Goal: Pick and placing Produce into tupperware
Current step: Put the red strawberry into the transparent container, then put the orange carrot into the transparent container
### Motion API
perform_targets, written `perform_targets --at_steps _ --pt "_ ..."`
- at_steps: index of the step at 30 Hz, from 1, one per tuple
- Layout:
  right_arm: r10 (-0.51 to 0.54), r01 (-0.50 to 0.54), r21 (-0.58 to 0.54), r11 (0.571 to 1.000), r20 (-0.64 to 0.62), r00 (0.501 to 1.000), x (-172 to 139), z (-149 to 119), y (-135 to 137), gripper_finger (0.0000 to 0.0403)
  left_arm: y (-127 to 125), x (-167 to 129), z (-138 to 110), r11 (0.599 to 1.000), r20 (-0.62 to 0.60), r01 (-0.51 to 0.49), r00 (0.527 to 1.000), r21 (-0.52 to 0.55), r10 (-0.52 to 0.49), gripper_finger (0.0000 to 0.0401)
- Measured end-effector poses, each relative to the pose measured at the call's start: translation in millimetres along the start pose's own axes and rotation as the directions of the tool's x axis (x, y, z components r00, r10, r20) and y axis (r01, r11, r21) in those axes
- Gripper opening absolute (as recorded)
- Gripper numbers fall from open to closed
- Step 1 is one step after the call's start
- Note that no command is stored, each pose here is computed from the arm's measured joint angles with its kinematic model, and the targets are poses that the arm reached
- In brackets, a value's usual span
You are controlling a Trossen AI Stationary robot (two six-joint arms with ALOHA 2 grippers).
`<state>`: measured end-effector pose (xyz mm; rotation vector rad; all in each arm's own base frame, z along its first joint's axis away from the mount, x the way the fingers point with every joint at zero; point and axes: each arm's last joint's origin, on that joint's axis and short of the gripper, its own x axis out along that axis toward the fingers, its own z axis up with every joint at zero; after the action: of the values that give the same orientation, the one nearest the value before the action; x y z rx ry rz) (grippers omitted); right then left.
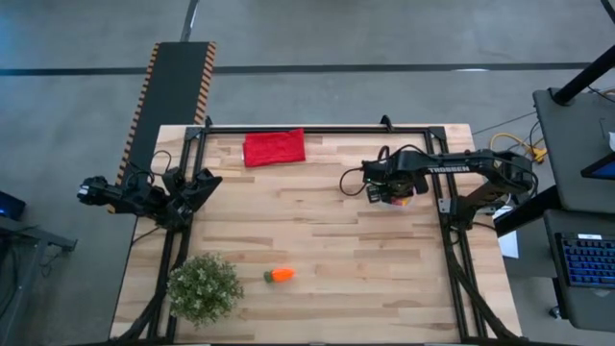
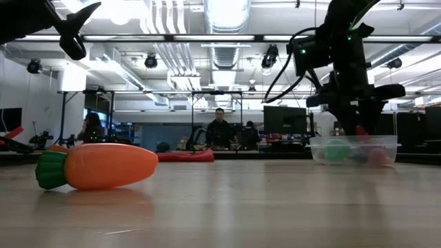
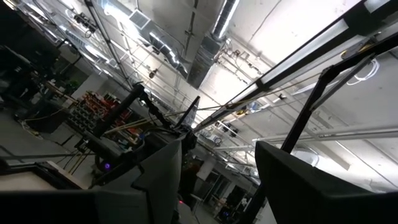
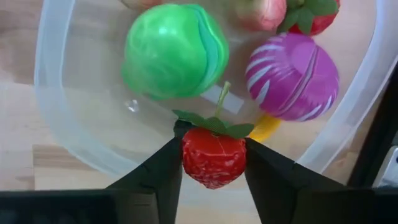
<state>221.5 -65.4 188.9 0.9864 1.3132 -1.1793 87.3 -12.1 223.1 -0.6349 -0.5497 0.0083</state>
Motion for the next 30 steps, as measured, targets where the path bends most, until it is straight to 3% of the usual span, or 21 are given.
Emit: perform_targets --at_steps 10,13,15,18,20,25,30 --pt "0.017 -0.017 -0.015 1.000 0.020 1.000 -4.7 2.0 3.0 0.0236 0.1 0.0 -0.1 1.000 0.001 -0.003 1.000 0.001 0.003 0.0192" --pt "0.088 -0.086 -0.052 0.995 0.037 0.995 -17.2 1.6 13.4 0.0253 0.1 0.0 0.0 1.000 0.001 -0.003 1.000 0.000 0.003 0.0192" --pt "0.193 -0.183 -0.134 0.974 0.067 0.979 -32.0 -2.4 28.4 0.0256 0.1 0.0 0.0 1.000 0.001 -0.003 1.000 0.001 0.003 0.0192" --pt "0.389 -0.330 -0.351 0.876 0.112 0.914 -60.0 -16.8 58.7 0.0258 0.1 0.0 0.0 1.000 0.002 -0.005 1.000 0.001 0.005 0.0192" --pt "0.467 -0.356 -0.503 0.787 0.109 0.878 -75.1 -33.1 79.2 0.0258 0.2 0.0 0.0 1.000 0.003 -0.008 1.000 0.001 0.008 0.0192" --pt "0.528 -0.311 -0.763 0.567 0.046 0.848 -87.2 -85.8 136.4 0.0258 0.5 0.1 0.1 1.000 0.007 -0.016 1.000 0.001 0.016 0.0192" --pt "0.526 -0.213 -0.923 0.321 -0.013 0.850 -77.7 -148.7 195.7 0.0258 0.6 0.3 -0.5 1.000 0.002 -0.017 1.000 0.003 0.017 0.0192"
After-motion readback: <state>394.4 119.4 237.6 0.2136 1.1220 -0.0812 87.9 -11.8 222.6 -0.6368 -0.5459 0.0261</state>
